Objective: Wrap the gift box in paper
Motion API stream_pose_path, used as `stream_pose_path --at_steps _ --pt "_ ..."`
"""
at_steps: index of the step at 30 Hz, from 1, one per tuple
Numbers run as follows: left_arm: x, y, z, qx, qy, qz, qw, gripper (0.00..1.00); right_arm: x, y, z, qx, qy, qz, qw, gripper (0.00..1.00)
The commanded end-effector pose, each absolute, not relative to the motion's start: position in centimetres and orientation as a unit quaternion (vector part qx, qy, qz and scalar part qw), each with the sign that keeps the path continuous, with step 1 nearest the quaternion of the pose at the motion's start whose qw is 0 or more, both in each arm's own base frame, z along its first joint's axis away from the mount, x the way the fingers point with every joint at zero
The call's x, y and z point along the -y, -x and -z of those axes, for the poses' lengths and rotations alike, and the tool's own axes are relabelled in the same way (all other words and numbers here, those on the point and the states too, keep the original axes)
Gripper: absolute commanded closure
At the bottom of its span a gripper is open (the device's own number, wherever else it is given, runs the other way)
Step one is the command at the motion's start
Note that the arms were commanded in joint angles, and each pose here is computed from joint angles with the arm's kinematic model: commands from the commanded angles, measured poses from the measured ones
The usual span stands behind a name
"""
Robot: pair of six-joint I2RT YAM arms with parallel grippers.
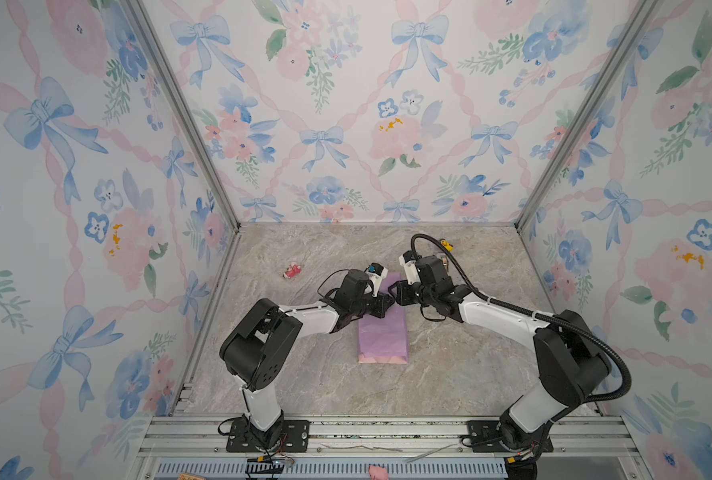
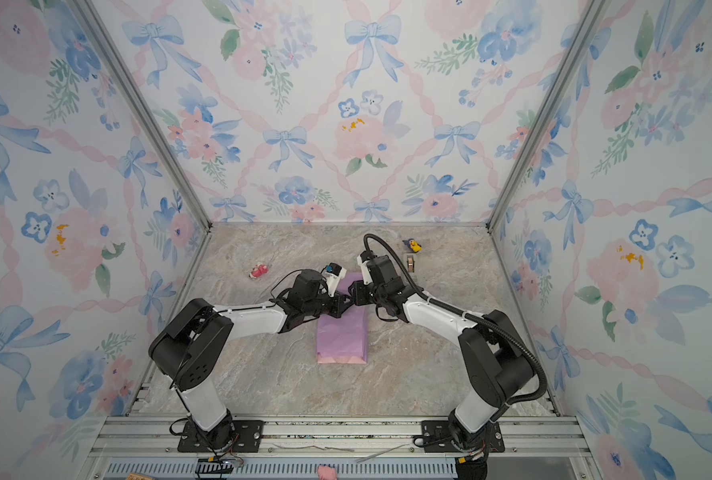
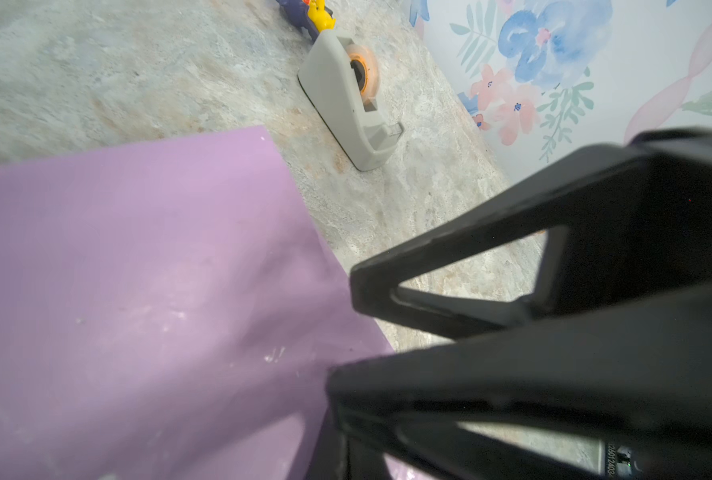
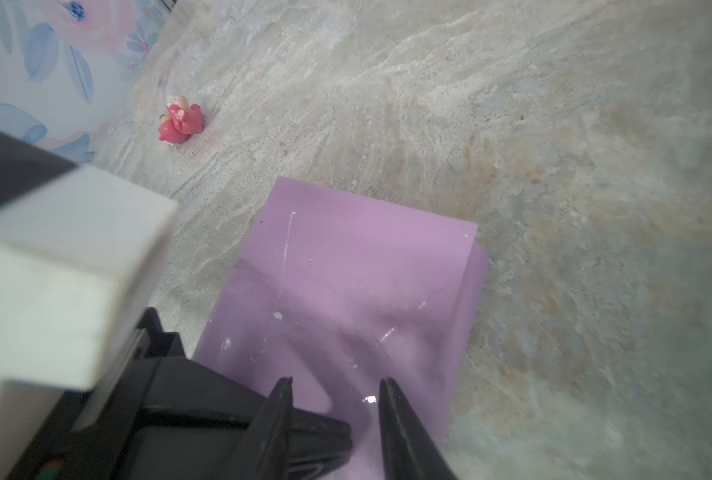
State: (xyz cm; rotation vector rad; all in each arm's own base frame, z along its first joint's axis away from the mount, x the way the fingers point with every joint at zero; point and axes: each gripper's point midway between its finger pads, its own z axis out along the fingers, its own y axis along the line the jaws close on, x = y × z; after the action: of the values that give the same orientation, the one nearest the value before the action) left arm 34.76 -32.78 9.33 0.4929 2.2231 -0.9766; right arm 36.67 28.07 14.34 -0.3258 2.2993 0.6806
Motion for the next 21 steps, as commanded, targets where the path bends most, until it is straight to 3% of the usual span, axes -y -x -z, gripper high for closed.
stream_pose_path --at_steps 1,6,12,21 --pt "28.9 -31.1 -1.3 -0.918 -0.162 0.294 0.212 0.95 -26.7 -36.0 -16.9 -0.882 0.107 -0.275 0.367 0.61" --pt "28.9 -31.1 -1.3 -0.917 -0.163 0.294 0.214 0.95 -23.1 -34.8 -14.3 -0.918 0.030 -0.263 0.296 0.61" --pt "28.9 -31.1 -1.3 -0.917 -0.163 0.294 0.214 0.95 -23.0 -33.2 -11.0 -0.939 -0.011 -0.280 0.200 0.59" --pt "29.0 -31.1 -1.3 -0.917 -0.163 0.294 0.214 0.95 -25.2 -34.0 -9.0 -0.935 -0.023 -0.317 0.160 0.57"
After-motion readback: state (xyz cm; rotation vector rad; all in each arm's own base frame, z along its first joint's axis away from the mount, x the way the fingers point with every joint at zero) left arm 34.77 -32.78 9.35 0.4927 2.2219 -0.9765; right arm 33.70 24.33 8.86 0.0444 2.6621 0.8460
